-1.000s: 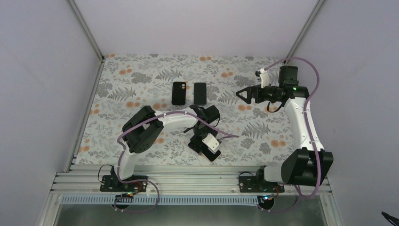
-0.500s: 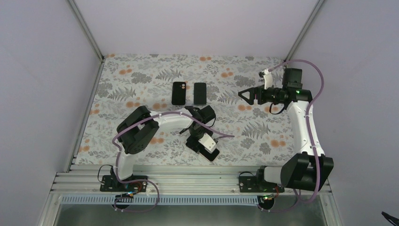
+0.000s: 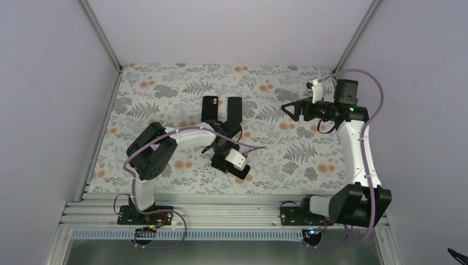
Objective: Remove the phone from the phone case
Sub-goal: Pick up the phone at the center of the board.
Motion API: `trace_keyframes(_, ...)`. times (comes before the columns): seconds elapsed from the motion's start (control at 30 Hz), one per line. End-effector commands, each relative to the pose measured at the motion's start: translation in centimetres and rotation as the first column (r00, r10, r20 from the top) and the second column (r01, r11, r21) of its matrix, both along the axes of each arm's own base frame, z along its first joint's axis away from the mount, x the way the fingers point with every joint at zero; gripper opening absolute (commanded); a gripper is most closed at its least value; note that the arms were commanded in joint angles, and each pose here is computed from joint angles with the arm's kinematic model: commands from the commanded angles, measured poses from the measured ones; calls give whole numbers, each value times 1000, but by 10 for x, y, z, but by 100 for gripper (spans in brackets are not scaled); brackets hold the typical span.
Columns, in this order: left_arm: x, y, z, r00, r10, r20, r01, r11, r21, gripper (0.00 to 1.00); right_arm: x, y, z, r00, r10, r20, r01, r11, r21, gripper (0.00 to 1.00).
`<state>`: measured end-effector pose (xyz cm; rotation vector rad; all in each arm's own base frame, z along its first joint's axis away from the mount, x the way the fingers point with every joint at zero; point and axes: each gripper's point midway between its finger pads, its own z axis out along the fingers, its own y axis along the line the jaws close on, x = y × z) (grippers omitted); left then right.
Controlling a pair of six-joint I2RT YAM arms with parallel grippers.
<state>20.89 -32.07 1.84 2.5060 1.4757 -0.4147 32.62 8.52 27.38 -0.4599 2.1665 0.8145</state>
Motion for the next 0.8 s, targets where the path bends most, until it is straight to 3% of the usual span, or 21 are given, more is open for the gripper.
trace_keyframes(0.0,27,-16,49,988,147,40,-139,977,-160,52,17,-5,39,991,-29,131,28,1000,9,99)
trace_keyframes(0.17,38,-23,98,963,269,-7,-260,924,-282,50,35,-4,81,973,-40,229,29,998,55,99)
trace_keyframes(0.3,60,-21,138,920,391,-30,-373,848,-378,48,45,-3,110,955,-60,290,31,994,102,99)
trace_keyframes(0.53,99,-8,218,809,586,-40,-506,661,-554,47,56,-3,137,944,-116,308,45,973,228,99)
trace_keyframes(0.77,132,6,292,681,730,-63,-564,467,-681,47,71,4,139,968,-131,216,49,936,348,99)
